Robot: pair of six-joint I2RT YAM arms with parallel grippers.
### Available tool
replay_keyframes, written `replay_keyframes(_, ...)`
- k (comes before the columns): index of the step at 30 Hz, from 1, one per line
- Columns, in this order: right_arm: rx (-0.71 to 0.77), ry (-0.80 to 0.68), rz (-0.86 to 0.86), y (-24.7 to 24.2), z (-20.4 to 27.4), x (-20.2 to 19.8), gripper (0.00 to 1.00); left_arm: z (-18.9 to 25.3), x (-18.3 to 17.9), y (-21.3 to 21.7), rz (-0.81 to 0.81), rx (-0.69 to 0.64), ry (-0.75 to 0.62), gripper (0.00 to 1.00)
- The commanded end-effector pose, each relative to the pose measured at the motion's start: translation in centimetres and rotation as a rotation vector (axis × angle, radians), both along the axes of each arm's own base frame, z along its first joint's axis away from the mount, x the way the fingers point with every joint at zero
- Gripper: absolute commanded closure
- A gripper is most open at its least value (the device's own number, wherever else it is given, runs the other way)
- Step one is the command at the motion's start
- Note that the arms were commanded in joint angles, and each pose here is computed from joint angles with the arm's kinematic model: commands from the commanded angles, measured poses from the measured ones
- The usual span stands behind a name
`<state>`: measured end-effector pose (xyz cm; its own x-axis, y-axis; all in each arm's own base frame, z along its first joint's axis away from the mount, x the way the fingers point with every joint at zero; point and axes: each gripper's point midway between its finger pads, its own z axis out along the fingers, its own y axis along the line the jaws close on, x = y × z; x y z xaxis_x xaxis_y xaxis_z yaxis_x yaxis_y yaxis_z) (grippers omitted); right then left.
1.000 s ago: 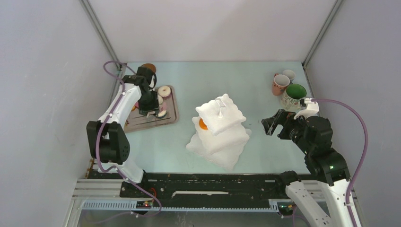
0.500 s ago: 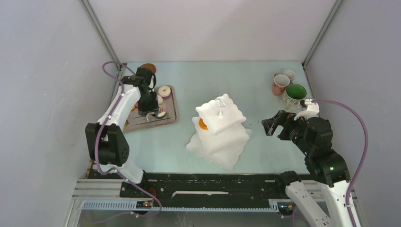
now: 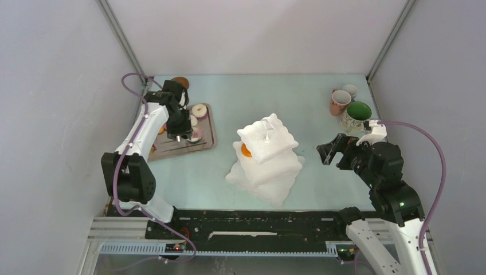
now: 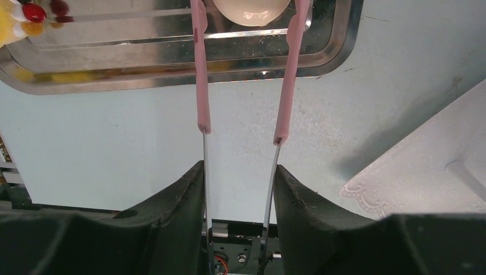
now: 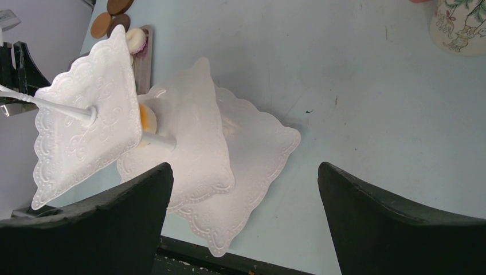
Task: Serve the afternoon tea
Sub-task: Pick up the desert from the tray.
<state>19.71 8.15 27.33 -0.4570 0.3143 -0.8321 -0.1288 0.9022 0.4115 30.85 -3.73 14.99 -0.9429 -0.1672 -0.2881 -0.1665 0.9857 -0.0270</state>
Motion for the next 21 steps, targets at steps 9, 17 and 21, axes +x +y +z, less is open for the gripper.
replay_keyframes(9, 0.004, -0.035, 0.005, 0.1, 0.8, 0.4, 0.00, 1.4, 1.9, -0.8, -0.027, -0.034, -0.068, 0.52)
replay_keyframes(17, 0.001, -0.027, -0.001, 0.0, 0.6, 0.5, 0.00, 0.5, 2.1, -0.8, -0.034, -0.029, -0.039, 0.51)
replay_keyframes(21, -0.001, -0.025, -0.003, 0.0, 0.5, 0.5, 0.00, 0.0, 1.9, -0.6, -0.040, -0.014, -0.038, 0.50)
